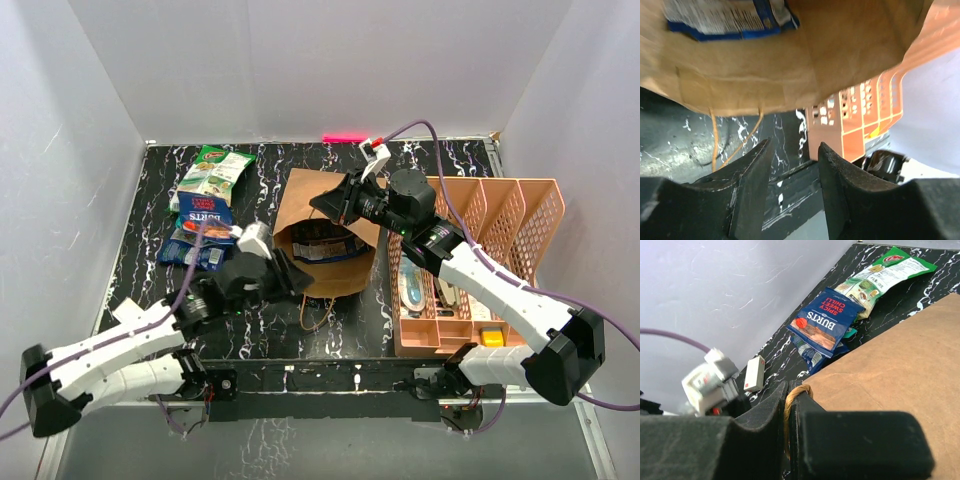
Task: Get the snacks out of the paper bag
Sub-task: Take out the snack from the paper bag.
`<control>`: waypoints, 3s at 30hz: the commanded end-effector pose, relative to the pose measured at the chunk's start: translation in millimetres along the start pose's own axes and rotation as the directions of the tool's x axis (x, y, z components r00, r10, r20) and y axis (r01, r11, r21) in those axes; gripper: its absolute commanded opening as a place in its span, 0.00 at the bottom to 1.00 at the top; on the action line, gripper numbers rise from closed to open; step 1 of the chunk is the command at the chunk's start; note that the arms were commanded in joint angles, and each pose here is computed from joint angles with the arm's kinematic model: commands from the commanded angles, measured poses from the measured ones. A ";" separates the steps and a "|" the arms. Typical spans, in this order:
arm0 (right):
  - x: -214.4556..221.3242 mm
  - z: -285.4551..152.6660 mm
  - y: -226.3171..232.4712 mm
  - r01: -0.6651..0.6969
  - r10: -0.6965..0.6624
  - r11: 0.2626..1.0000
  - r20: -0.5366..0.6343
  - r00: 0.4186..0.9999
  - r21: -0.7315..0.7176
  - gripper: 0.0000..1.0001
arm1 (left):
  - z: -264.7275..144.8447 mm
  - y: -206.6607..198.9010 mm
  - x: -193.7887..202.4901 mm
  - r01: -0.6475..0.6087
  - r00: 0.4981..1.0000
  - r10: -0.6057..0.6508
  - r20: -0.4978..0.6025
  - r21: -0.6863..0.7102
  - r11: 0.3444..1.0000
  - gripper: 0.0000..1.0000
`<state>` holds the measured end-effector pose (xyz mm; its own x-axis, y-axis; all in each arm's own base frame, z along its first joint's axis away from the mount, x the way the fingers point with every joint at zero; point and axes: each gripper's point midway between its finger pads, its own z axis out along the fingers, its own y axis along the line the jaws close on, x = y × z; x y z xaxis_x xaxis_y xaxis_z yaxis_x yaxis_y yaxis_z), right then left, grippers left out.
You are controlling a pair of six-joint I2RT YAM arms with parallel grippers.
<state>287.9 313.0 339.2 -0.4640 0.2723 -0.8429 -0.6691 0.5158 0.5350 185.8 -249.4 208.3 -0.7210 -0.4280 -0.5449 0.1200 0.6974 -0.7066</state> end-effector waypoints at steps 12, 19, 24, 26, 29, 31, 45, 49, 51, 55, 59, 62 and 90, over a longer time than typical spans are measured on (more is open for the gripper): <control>3.0 29.5 112.3 -0.085 0.056 0.901 -0.079 0.995 -0.425 0.08 | 29.1 -6.1 18.1 -0.154 0.985 0.160 0.065 -0.088 0.984 0.48; -5.2 40.1 102.9 -0.060 0.053 0.934 -0.029 0.998 -0.353 0.08 | 3.5 26.1 11.9 -0.073 0.990 0.090 0.105 -0.158 0.985 0.50; -8.1 35.7 93.2 -0.061 0.067 0.952 0.009 0.998 -0.301 0.08 | -3.4 44.3 14.5 0.038 0.991 -0.014 0.136 -0.175 0.984 0.62; -10.0 33.9 92.9 -0.062 0.070 0.953 0.017 0.997 -0.295 0.08 | 0.0 46.6 16.9 0.077 0.988 -0.052 0.143 -0.178 0.981 0.67; -14.7 30.6 92.2 -0.059 0.073 0.957 0.038 0.997 -0.284 0.08 | 7.8 50.6 18.0 0.123 0.982 -0.090 0.166 -0.201 0.972 0.68; -18.4 27.7 91.6 -0.059 0.077 0.960 0.055 0.995 -0.273 0.08 | 13.8 54.9 15.4 0.162 0.972 -0.116 0.202 -0.228 0.960 0.68; -31.8 10.9 83.4 -0.061 0.091 0.975 0.136 0.987 -0.212 0.08 | 77.5 77.9 14.5 0.415 0.909 -0.368 0.196 -0.358 0.836 0.65; -31.3 10.1 81.6 -0.061 0.091 0.977 0.141 0.986 -0.204 0.08 | 92.4 79.1 12.3 0.418 0.907 -0.363 0.214 -0.355 0.836 0.64; -31.3 9.8 80.6 -0.061 0.091 0.978 0.142 0.986 -0.201 0.08 | 97.5 79.9 10.0 0.416 0.907 -0.353 0.231 -0.354 0.838 0.62; -30.9 9.7 80.1 -0.066 0.095 0.978 0.142 0.985 -0.200 0.08 | 103.6 86.5 1.0 0.414 0.900 -0.322 0.293 -0.348 0.841 0.56; -31.7 9.4 80.1 -0.066 0.096 0.978 0.144 0.985 -0.198 0.08 | 107.3 100.0 -2.6 0.430 0.884 -0.308 0.353 -0.350 0.833 0.52; -32.5 8.4 80.0 -0.063 0.094 0.978 0.148 0.985 -0.196 0.08 | 111.8 102.4 -2.2 0.444 0.873 -0.321 0.368 -0.322 0.836 0.51; -43.3 -7.9 83.7 -0.056 0.090 0.981 0.184 0.979 -0.184 0.08 | 167.6 107.1 -19.4 0.449 0.865 -0.335 0.374 -0.280 0.849 0.23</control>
<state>259.8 352.9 369.5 -0.4980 0.3746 -0.7821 -0.6773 0.3952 0.6205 306.8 -257.3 52.2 -0.4158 -0.8116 -0.4105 -0.4490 0.5757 -0.6834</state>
